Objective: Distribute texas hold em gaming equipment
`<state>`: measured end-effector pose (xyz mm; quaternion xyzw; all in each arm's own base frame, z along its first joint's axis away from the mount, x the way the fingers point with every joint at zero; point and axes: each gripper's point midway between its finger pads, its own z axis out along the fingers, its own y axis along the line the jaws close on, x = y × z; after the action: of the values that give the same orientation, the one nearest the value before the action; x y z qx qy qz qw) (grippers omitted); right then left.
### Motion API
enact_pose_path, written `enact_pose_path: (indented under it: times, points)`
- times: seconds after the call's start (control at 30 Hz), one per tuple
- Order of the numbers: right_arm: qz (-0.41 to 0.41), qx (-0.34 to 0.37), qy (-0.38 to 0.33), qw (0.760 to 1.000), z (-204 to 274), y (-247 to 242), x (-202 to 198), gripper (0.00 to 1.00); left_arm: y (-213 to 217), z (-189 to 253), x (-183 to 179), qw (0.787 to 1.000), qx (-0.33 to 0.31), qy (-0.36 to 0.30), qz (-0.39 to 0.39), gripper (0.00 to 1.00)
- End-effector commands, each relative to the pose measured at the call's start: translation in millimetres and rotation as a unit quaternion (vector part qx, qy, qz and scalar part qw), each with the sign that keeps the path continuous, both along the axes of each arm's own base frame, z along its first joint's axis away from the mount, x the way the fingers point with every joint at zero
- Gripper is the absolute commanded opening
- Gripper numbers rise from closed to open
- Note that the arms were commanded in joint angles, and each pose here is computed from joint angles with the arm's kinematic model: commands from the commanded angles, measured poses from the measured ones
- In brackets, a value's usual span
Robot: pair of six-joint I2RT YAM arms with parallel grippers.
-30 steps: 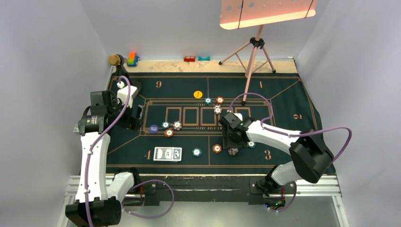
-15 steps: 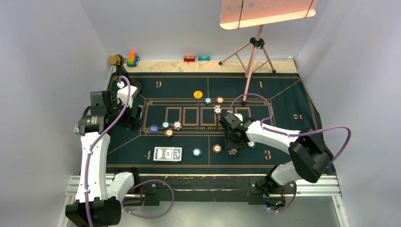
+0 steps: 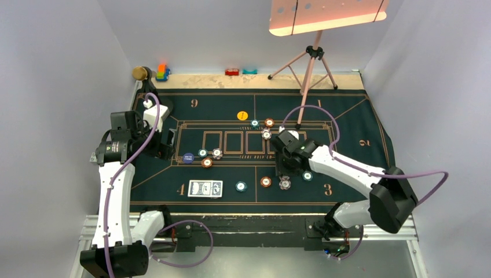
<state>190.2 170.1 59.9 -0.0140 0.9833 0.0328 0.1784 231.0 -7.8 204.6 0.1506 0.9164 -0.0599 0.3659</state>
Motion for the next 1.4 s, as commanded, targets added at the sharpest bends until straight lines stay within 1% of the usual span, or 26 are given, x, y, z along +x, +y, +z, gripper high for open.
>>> enact_pose_path:
  times: [0.0, 0.17, 0.23, 0.33, 0.43, 0.53, 0.7, 0.87, 1.03, 1.07, 1.1, 1.17, 1.27, 1.37]
  points:
    - [-0.011, 0.007, -0.048, 0.999, 37, -7, 26, 0.09, 0, 6, 1, 1.000, 0.004, -0.017, -0.008, 1.00]
    - [-0.072, -0.014, -0.067, 0.995, 42, -49, 58, 0.08, 0, 6, 0, 1.000, 0.004, -0.017, -0.010, 1.00]
    - [-0.114, -0.039, -0.078, 0.990, 42, -73, 72, 0.08, 0, 6, 0, 1.000, 0.004, -0.017, -0.011, 1.00]
    - [-0.149, -0.025, -0.083, 0.985, 40, -86, 88, 0.08, -1, 5, 0, 1.000, 0.002, -0.016, -0.012, 1.00]
    - [-0.183, -0.035, -0.087, 0.979, 35, -105, 104, 0.08, -1, 6, -1, 1.000, 0.003, -0.016, -0.015, 1.00]
    - [-0.220, -0.037, -0.075, 0.972, 22, -124, 115, 0.07, -2, 5, -2, 1.000, 0.002, -0.016, -0.018, 1.00]
    - [-0.255, -0.046, -0.069, 0.964, 8, -145, 130, 0.07, -4, 5, -3, 1.000, 0.000, -0.017, -0.021, 1.00]
    - [-0.276, -0.060, -0.064, 0.957, -5, -159, 136, 0.08, -7, 5, -5, 0.999, -0.004, -0.014, -0.035, 1.00]
    - [-0.281, -0.059, -0.054, 0.956, -18, -159, 142, 0.10, -13, 4, -7, 0.998, -0.013, -0.008, -0.055, 1.00]
    - [-0.283, -0.059, -0.052, 0.956, -20, -159, 143, 0.11, -14, 3, -8, 0.998, -0.013, -0.006, -0.058, 1.00]
    - [-0.283, -0.058, -0.049, 0.956, -22, -159, 143, 0.17, -15, 3, -10, 0.998, -0.014, -0.003, -0.063, 1.00]
    - [-0.285, -0.058, -0.041, 0.956, -26, -157, 142, 0.33, -16, 3, -12, 0.997, -0.015, -0.003, -0.070, 1.00]
    - [-0.285, -0.056, -0.038, 0.956, -27, -157, 140, 0.52, -18, 2, -15, 0.997, -0.014, -0.004, -0.079, 1.00]
    - [-0.289, -0.053, -0.046, 0.955, -18, -157, 140, 0.64, -19, 0, -16, 0.996, -0.011, -0.004, -0.089, 1.00]
